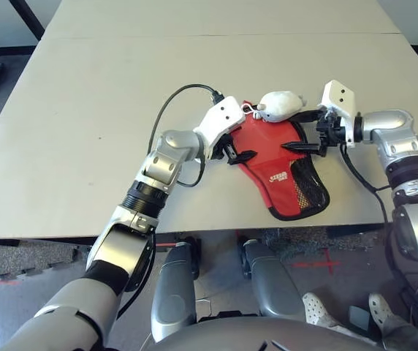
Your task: Store the ping-pong paddle in its case and zip it.
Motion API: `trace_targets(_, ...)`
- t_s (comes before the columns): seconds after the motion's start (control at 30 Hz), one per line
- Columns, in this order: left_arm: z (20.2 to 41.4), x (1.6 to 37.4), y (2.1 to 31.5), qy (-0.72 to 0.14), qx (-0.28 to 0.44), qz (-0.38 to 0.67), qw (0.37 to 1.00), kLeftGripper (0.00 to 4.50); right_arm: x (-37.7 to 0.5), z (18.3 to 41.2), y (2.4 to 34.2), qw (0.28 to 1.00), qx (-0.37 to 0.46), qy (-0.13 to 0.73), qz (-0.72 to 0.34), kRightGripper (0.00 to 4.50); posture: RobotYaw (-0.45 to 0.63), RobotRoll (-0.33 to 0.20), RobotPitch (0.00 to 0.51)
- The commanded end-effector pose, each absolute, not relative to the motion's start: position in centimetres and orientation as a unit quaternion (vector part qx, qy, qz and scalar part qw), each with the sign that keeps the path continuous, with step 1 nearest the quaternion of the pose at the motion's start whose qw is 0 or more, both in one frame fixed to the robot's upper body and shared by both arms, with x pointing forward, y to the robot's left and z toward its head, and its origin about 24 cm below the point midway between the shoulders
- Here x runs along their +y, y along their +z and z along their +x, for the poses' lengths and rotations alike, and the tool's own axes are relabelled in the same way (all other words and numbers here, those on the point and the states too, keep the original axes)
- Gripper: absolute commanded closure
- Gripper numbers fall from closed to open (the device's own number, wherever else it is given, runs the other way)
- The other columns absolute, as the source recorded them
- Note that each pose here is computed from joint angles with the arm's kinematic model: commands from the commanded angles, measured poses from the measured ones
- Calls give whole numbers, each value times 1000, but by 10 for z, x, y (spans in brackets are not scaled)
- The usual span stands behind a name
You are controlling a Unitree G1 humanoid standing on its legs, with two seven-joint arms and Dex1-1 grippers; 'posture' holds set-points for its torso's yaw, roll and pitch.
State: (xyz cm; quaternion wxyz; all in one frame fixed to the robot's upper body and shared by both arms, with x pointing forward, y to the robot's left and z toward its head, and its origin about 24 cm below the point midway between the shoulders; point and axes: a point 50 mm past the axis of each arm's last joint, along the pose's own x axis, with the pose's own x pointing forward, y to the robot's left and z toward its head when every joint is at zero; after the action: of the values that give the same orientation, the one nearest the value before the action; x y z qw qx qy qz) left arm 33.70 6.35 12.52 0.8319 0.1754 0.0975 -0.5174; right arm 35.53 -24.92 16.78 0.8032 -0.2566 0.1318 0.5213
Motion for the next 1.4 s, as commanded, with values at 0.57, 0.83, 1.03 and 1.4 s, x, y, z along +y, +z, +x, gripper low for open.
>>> trace_targets(0.57,327,67,94,-506,176,166,828,29,-237,373,220,731,89,507,-448,0,-32,0,260)
trace_targets(0.83,324,67,97,-502,174,165,831,29,-207,387,196,731,93,489,-467,0,-4,0,270)
trace_targets(1.03,322,65,100,-503,171,165,831,29,-191,394,187,750,87,464,-464,0,10,0,273)
trace_targets(1.4,323,65,99,-500,170,166,833,0,-201,393,193,749,89,452,-476,1315,-1,0,267)
